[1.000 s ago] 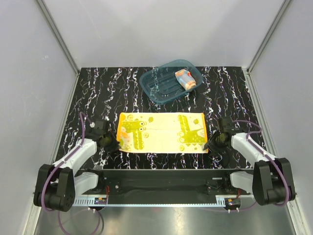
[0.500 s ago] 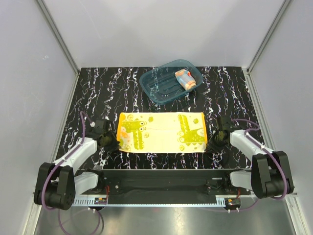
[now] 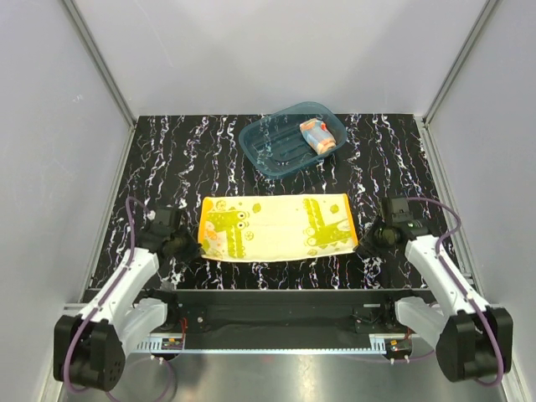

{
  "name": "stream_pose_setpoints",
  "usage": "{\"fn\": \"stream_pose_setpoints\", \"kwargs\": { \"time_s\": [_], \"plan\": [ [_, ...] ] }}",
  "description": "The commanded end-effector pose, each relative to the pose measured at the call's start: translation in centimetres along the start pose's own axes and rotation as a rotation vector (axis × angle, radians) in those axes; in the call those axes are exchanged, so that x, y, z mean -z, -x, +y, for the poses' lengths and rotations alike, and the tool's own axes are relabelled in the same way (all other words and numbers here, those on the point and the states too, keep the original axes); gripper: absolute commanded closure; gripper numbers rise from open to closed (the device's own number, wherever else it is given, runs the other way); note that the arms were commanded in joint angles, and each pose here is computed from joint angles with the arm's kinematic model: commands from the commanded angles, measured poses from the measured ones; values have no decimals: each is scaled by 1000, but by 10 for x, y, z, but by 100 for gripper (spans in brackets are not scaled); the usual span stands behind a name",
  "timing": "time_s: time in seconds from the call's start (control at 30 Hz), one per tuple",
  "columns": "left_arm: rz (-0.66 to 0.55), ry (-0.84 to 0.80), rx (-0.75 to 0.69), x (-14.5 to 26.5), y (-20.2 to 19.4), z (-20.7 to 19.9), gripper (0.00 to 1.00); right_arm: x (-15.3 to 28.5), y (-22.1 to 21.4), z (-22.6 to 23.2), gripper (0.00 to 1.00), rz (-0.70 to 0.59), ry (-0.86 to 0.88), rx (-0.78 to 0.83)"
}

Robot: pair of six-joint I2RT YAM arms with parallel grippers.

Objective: Roll the towels
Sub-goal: Fold the towel

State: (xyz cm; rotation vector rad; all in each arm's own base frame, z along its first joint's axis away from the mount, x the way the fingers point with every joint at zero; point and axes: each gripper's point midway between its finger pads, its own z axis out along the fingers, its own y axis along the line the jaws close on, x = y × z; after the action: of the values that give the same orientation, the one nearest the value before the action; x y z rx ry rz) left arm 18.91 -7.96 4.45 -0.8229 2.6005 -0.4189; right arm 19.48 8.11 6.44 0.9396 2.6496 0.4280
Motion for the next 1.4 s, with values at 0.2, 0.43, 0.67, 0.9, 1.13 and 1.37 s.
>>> {"fn": "stream_pose_setpoints", "kwargs": {
  "time_s": [0.2, 0.43, 0.67, 0.9, 1.13, 1.37],
  "plan": [
    [-21, -93, 25, 50, 0, -20, 100, 53, -6, 11, 100, -40, 86, -18],
    [-41, -38, -78, 58, 21, -26, 100, 56, 17, 34, 100, -68, 108, 29],
    [5, 20, -162, 42, 52, -48, 100, 37, 55, 60, 100, -92, 70, 90],
    [31, 75, -190, 25, 90, -68, 100, 16, 87, 76, 100, -110, 10, 129],
    [75, 130, -207, -1, 113, -74, 100, -7, 99, 83, 100, -94, -16, 146],
    [105, 153, -209, -17, 124, -77, 100, -21, 110, 89, 100, -87, -20, 154]
  ]
}}
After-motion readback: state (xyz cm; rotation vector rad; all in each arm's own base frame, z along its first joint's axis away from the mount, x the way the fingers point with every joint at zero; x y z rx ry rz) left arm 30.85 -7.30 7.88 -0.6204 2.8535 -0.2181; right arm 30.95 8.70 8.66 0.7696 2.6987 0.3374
